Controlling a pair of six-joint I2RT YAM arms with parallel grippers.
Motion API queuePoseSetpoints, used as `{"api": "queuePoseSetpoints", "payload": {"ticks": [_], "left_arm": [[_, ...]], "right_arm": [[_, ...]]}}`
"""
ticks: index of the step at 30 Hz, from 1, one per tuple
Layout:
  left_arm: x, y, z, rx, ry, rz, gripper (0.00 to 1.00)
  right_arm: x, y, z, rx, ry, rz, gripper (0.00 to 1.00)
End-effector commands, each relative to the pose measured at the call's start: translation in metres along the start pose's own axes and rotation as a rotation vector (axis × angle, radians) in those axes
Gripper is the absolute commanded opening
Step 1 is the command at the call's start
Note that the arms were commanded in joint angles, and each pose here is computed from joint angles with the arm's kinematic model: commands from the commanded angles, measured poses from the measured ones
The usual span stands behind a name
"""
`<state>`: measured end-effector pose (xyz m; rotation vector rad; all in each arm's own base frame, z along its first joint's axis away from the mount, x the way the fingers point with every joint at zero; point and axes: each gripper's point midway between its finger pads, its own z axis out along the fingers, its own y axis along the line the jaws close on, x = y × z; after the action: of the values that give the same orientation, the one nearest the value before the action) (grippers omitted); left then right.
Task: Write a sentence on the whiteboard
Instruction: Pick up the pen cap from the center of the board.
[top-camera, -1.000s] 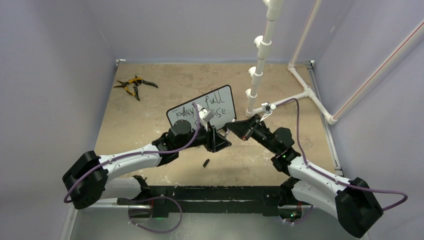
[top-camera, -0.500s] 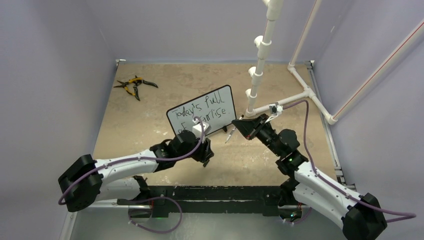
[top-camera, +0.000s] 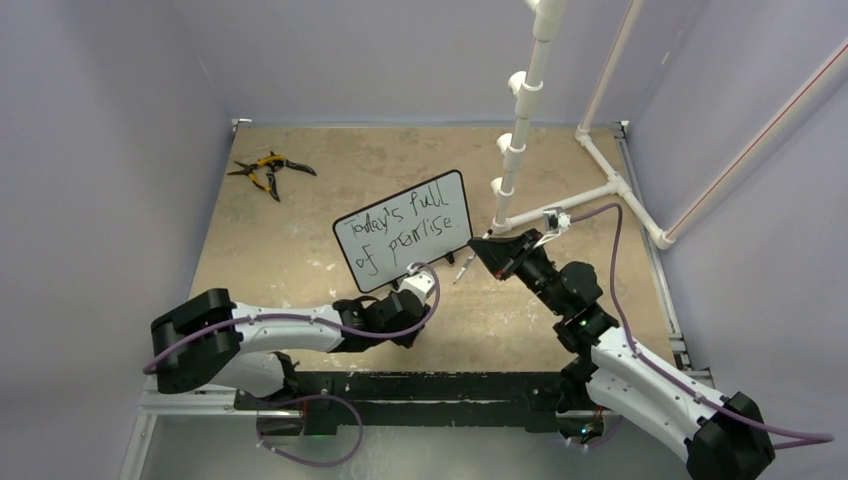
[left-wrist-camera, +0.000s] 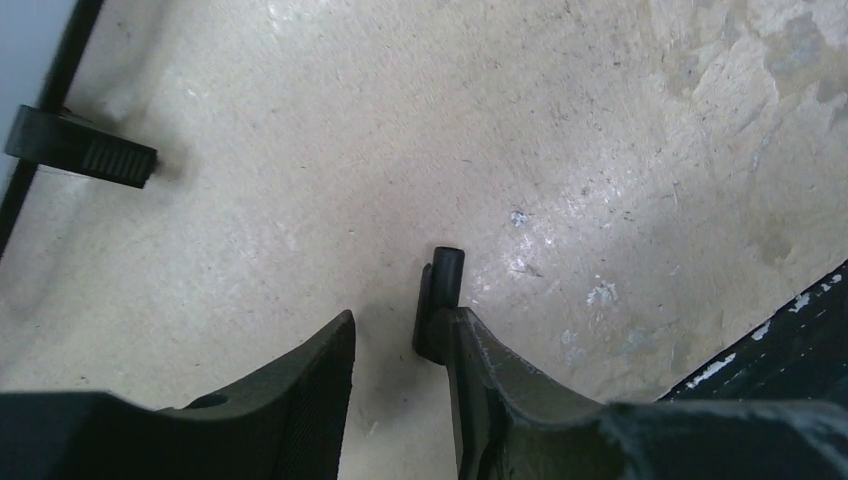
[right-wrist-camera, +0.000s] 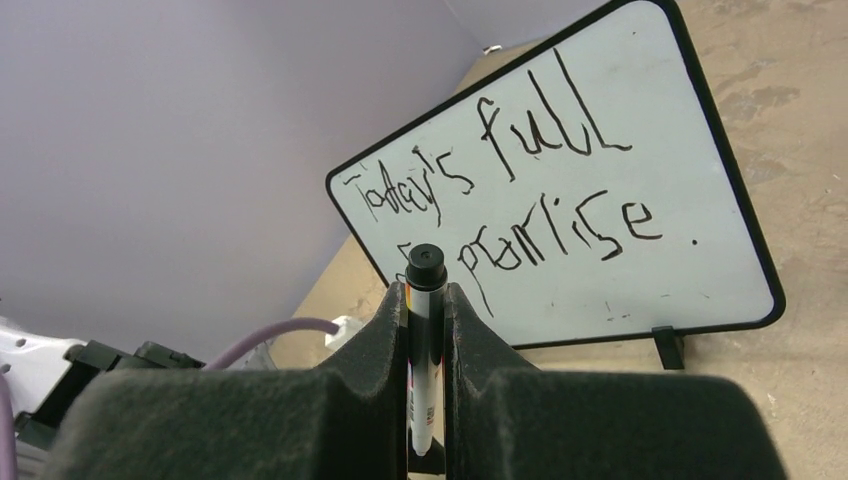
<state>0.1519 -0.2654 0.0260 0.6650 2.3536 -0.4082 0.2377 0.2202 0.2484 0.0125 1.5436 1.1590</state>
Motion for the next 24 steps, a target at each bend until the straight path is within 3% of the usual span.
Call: {"api": "queuePoseSetpoints", "payload": {"ticks": [1, 13, 20, 24], "left_arm": [[0.001, 0.002, 0.002, -0.074, 0.004, 0.001, 0.37], [0.008, -0.003, 0.005, -0.070, 0.014, 0.040, 0.29], [0.015, -0.009, 0.007, -0.054, 0.024, 0.037, 0.02], [0.008, -0.014, 0.005, -0.021, -0.037, -0.021, 0.00]], "right_arm": [[0.000, -0.003, 0.000, 0.003, -0.011, -0.019, 0.00], [0.002, -0.006, -0.001, 0.017, -0.006, -0.015, 0.00], [0.008, -0.016, -0.002, 0.068, 0.012, 0.026, 0.00], [0.024, -0.028, -0.005, 0.120, 0.054, 0.083, 0.00]]}}
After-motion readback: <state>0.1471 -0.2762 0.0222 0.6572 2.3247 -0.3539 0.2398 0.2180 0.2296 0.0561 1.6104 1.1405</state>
